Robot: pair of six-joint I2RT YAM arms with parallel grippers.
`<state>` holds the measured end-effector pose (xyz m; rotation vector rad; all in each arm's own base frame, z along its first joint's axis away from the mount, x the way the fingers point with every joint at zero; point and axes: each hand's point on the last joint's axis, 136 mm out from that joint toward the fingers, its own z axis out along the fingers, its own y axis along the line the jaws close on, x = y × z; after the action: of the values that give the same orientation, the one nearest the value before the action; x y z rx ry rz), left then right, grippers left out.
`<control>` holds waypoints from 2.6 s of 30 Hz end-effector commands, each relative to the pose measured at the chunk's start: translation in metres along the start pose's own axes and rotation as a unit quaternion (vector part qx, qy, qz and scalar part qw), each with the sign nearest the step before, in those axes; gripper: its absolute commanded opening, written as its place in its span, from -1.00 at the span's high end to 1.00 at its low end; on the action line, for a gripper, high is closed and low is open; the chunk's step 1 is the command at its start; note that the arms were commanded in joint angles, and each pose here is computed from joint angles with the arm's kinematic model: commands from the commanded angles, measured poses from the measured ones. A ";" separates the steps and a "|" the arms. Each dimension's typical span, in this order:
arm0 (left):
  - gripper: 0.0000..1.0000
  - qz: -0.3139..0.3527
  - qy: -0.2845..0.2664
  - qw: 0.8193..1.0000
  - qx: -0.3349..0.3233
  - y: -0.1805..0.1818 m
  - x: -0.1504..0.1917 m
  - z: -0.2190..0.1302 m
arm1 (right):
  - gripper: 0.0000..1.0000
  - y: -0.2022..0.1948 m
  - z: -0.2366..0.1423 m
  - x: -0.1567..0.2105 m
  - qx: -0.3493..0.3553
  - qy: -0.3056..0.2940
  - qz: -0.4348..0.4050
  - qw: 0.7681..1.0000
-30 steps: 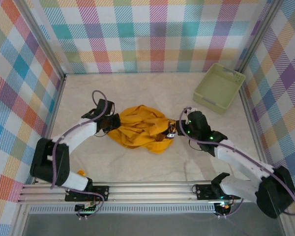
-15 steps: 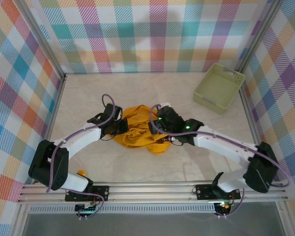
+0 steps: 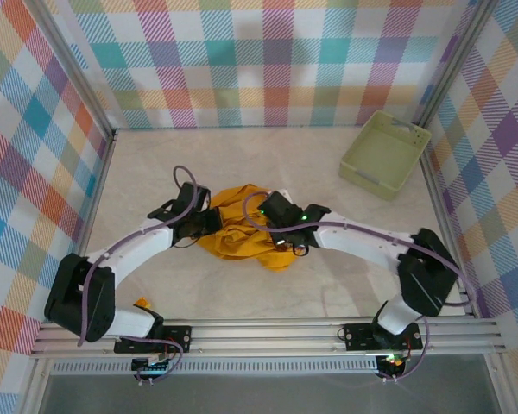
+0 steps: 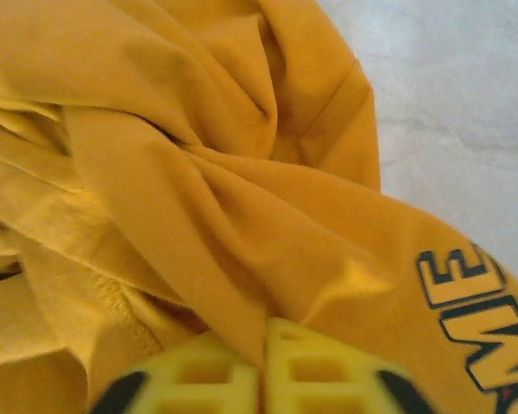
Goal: Fold the inside-out t-shirt
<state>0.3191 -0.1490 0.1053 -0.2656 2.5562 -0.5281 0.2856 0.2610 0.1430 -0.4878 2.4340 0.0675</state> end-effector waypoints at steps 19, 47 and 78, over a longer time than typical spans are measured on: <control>-0.24 0.045 0.003 0.987 -0.153 0.042 -0.016 -0.026 | 1.00 -0.058 -0.059 -0.049 -0.217 -0.102 0.210 0.948; 0.03 0.369 0.040 0.928 0.001 -0.123 0.076 0.015 | 1.00 -0.057 -0.093 -0.076 -0.234 -0.143 0.189 0.943; 1.00 0.180 -0.164 0.968 0.054 -0.130 -0.045 -0.131 | -0.18 -0.079 -0.025 -0.165 -0.130 -0.106 0.149 0.975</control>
<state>0.2789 -0.2441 0.3321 0.2991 1.9973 -0.6016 0.4322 0.2553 0.2831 -0.2158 2.2155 0.6211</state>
